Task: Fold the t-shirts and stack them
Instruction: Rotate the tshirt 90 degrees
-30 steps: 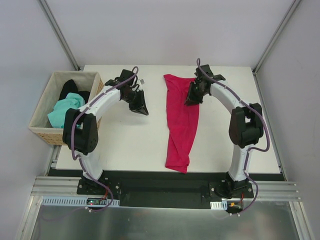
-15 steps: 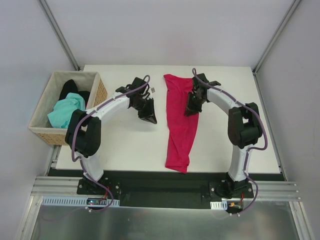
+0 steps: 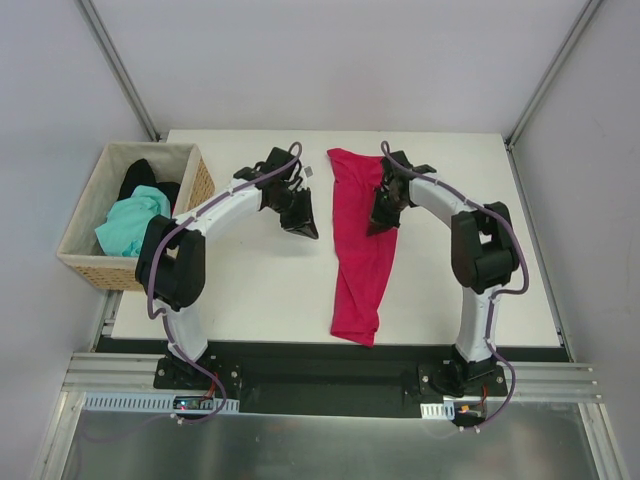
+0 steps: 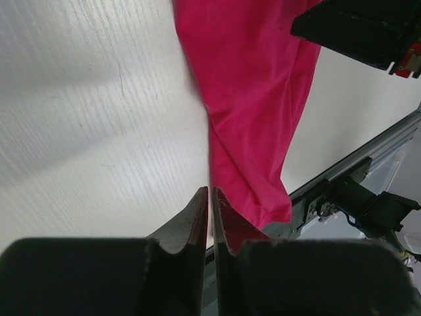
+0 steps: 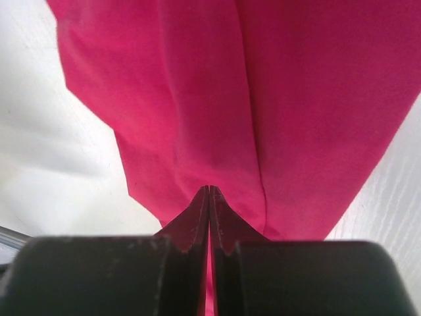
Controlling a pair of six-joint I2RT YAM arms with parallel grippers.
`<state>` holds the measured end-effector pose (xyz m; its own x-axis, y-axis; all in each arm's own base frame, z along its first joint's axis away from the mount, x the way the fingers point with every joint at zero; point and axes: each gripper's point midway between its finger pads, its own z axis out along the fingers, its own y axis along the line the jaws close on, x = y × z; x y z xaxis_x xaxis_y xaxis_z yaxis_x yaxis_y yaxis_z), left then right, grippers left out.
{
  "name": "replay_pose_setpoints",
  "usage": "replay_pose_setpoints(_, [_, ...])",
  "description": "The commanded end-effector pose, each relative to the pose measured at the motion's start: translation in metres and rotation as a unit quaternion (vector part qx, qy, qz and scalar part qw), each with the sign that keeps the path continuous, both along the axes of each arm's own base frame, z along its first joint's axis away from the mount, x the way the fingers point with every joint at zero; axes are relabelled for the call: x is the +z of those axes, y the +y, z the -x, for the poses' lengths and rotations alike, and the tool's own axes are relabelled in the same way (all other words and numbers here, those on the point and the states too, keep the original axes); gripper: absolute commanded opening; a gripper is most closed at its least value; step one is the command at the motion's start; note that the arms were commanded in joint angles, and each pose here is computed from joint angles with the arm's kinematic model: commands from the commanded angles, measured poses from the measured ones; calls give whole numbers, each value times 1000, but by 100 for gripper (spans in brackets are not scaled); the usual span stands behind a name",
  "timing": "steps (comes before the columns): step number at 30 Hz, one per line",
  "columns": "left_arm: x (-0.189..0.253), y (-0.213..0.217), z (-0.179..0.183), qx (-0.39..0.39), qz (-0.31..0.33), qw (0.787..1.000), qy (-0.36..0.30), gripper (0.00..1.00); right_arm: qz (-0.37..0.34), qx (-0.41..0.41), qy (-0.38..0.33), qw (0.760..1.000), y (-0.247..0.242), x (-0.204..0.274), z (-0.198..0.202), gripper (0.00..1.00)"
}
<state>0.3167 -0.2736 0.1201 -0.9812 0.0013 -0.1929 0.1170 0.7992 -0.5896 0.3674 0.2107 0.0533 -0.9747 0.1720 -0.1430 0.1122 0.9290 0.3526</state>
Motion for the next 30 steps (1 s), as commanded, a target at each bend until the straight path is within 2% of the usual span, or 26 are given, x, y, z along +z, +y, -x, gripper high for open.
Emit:
replay_pose_setpoints(1, [24,-3,-10,11,12,1000,-26,6,-13,-16,10,1000,10,-4,-4,1])
replay_pose_setpoints(11, [34,1,-21,12,11,999,-39,7,-18,-47,29,998,10,-20,-22,1])
replay_pose_setpoints(30, [45,37,-49,38,13,998,-44,7,0,-99,-14,995,-25,-15,-117,1])
